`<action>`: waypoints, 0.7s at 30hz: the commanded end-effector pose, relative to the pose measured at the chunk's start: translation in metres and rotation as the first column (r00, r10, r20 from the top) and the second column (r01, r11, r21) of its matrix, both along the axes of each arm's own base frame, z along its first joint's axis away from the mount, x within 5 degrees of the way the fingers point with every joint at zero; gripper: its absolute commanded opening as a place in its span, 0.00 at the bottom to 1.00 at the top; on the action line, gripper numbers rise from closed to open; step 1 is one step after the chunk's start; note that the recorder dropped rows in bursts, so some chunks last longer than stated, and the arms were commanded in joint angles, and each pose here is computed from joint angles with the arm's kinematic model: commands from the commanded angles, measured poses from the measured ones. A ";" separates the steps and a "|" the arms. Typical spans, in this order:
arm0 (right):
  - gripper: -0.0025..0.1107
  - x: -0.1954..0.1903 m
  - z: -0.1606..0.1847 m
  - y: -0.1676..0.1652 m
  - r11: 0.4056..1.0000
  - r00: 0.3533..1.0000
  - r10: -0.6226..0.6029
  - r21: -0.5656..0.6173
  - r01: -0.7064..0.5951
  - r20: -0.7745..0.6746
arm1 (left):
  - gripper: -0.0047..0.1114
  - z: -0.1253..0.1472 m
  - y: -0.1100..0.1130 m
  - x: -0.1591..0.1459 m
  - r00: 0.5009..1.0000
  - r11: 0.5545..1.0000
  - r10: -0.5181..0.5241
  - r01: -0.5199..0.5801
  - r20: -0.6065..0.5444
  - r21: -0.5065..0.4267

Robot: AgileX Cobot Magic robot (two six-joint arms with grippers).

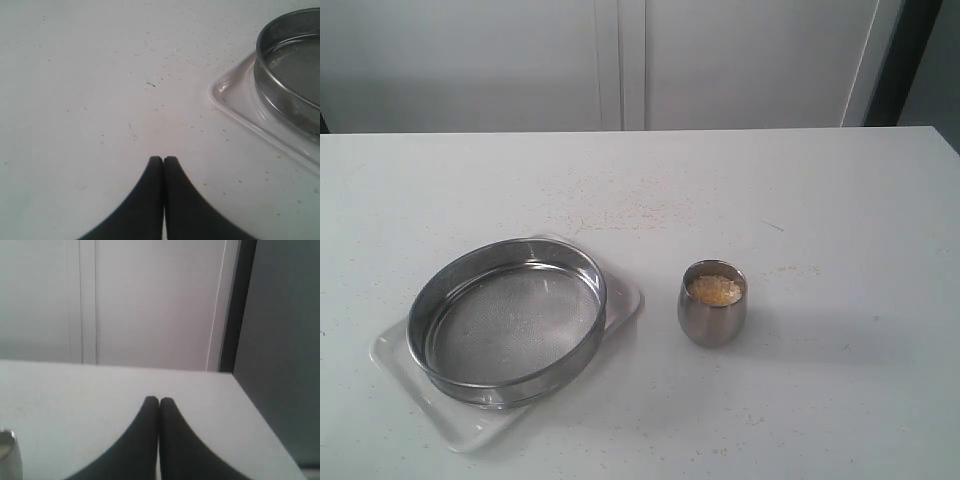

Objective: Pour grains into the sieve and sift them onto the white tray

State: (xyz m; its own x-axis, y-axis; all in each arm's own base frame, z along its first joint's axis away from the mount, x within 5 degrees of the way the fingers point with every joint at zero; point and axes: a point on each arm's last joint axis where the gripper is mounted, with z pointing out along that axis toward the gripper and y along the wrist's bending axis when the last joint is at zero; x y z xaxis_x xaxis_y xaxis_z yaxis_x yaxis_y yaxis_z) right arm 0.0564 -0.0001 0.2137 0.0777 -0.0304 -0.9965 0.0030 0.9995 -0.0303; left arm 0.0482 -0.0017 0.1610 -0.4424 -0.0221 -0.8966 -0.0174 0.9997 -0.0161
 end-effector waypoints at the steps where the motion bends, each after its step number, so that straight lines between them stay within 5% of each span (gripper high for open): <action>1: 0.02 -0.004 0.017 0.001 1.000 0.978 0.016 -0.009 -0.014 0.209 | 0.04 -0.005 -0.001 -0.001 1.000 1.000 -0.009 0.009 -0.022 -0.009; 21: 0.02 -0.004 0.019 0.002 1.000 0.973 0.018 -0.009 -0.016 0.229 | 0.04 -0.005 -0.001 -0.001 1.000 1.000 -0.009 0.009 -0.022 -0.009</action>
